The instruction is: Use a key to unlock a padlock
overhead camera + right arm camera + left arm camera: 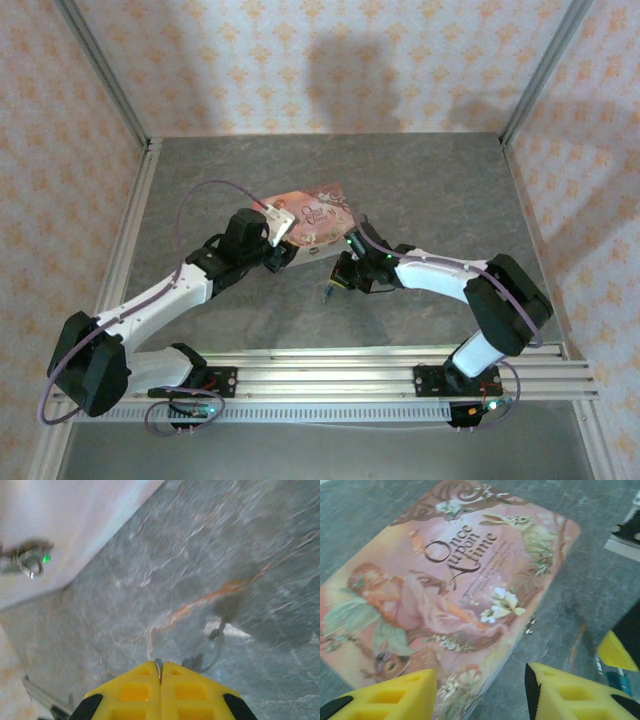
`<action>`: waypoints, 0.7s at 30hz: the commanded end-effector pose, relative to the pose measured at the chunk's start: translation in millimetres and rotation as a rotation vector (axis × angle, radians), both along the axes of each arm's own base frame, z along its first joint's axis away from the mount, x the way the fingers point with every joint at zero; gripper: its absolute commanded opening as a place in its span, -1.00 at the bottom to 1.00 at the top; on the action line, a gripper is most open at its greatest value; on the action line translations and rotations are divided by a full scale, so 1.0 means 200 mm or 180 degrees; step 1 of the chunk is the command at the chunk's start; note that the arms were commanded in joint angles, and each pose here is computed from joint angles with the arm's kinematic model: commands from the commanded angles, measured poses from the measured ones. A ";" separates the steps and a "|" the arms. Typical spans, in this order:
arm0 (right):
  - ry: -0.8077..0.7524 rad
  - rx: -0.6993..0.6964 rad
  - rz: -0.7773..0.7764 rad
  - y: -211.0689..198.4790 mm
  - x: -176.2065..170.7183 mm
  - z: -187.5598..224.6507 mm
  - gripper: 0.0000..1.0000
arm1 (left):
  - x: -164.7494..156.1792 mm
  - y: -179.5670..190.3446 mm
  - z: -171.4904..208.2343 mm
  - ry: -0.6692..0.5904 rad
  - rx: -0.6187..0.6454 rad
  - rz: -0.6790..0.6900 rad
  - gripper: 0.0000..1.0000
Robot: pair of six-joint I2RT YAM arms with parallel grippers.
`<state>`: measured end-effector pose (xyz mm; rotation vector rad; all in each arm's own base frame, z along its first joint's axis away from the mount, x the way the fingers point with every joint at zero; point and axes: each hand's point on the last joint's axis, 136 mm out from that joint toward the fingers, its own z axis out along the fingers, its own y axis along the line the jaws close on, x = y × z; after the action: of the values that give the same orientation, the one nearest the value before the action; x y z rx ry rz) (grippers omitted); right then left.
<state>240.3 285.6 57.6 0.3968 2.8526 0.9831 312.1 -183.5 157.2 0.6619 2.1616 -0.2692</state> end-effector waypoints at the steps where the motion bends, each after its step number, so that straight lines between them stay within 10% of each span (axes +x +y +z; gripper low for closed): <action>1: -0.0073 0.0254 0.0542 0.05 -0.11 0.09 -1.00 | 0.00 0.10 0.01 0.0072 0.0064 0.0338 0.03; 13: 0.0065 -0.0259 0.0556 -0.14 -0.07 -0.04 -0.95 | -0.04 0.21 -0.03 0.0212 0.0119 0.0733 0.10; 21: -0.0161 -0.0922 0.0427 -0.37 0.07 0.07 0.09 | -0.06 0.29 0.05 0.0089 0.0226 0.0866 0.17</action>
<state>243.4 237.0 57.9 0.2032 2.9620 0.7843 300.5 -143.0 160.5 0.4477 2.2565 -0.1305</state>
